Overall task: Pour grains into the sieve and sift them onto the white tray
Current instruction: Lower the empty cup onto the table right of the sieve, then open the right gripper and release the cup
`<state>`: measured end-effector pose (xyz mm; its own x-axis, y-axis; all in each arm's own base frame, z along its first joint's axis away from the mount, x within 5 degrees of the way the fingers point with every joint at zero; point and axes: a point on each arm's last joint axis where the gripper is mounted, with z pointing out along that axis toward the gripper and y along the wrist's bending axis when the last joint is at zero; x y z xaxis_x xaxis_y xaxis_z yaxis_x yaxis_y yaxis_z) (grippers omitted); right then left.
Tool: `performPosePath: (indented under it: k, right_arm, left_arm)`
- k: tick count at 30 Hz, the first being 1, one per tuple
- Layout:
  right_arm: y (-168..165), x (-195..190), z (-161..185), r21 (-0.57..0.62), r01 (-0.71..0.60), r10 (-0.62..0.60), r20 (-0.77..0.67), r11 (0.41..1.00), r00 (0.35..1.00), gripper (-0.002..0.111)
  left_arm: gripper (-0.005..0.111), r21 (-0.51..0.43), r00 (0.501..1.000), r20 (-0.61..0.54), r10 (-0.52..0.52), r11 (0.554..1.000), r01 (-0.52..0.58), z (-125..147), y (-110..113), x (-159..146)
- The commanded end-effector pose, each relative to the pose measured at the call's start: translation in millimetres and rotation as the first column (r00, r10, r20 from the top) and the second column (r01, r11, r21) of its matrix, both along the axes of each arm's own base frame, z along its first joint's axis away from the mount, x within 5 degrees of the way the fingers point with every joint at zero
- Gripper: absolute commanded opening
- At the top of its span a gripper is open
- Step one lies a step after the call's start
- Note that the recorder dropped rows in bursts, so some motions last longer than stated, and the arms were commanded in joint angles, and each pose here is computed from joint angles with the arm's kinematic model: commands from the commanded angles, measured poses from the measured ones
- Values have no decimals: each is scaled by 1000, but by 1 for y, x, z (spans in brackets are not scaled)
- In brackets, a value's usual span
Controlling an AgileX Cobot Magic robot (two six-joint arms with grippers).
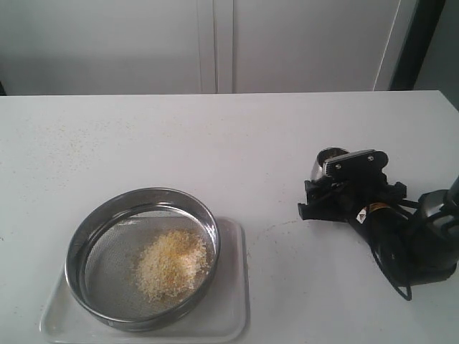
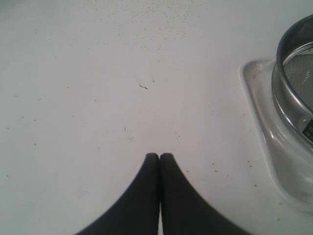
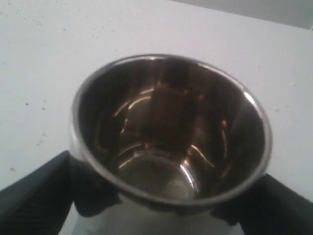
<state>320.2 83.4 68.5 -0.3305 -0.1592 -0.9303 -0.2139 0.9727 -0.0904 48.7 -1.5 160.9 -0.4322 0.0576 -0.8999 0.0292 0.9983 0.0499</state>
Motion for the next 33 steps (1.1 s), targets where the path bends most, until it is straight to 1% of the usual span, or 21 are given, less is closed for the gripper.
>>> performPosePath:
  k: [1,5,9,19,29,30,33]
  right_arm:
    - [-2,-1,-5,-18,-1,0,-49,1000,999,79]
    - [-2,-3,-5,-22,-2,0,-79,1000,997,79]
    - [-1,-2,5,-17,-3,1,-75,1000,997,79]
    - [-2,-4,48,14,9,-8,-93,1000,996,79]
    - [-3,-14,96,24,-5,7,-65,1000,998,79]
    - [-3,-15,101,27,-6,8,-62,1000,998,79]
    - [-4,-21,118,35,-11,13,-55,999,998,72]
  left_arm:
    - [0,-1,1000,-10,-6,1000,6,-3,0,-1]
    - [0,-1,1000,-10,-6,1000,6,-3,0,-1]
    - [0,-1,1000,-10,-6,1000,6,-3,0,-1]
    - [0,-1,1000,-10,-6,1000,6,-3,0,-1]
    - [0,-1,1000,-10,-6,1000,6,-3,0,-1]
    - [0,-1,1000,-10,-6,1000,6,-3,0,-1]
    - [0,-1,1000,-10,-6,1000,6,-3,0,-1]
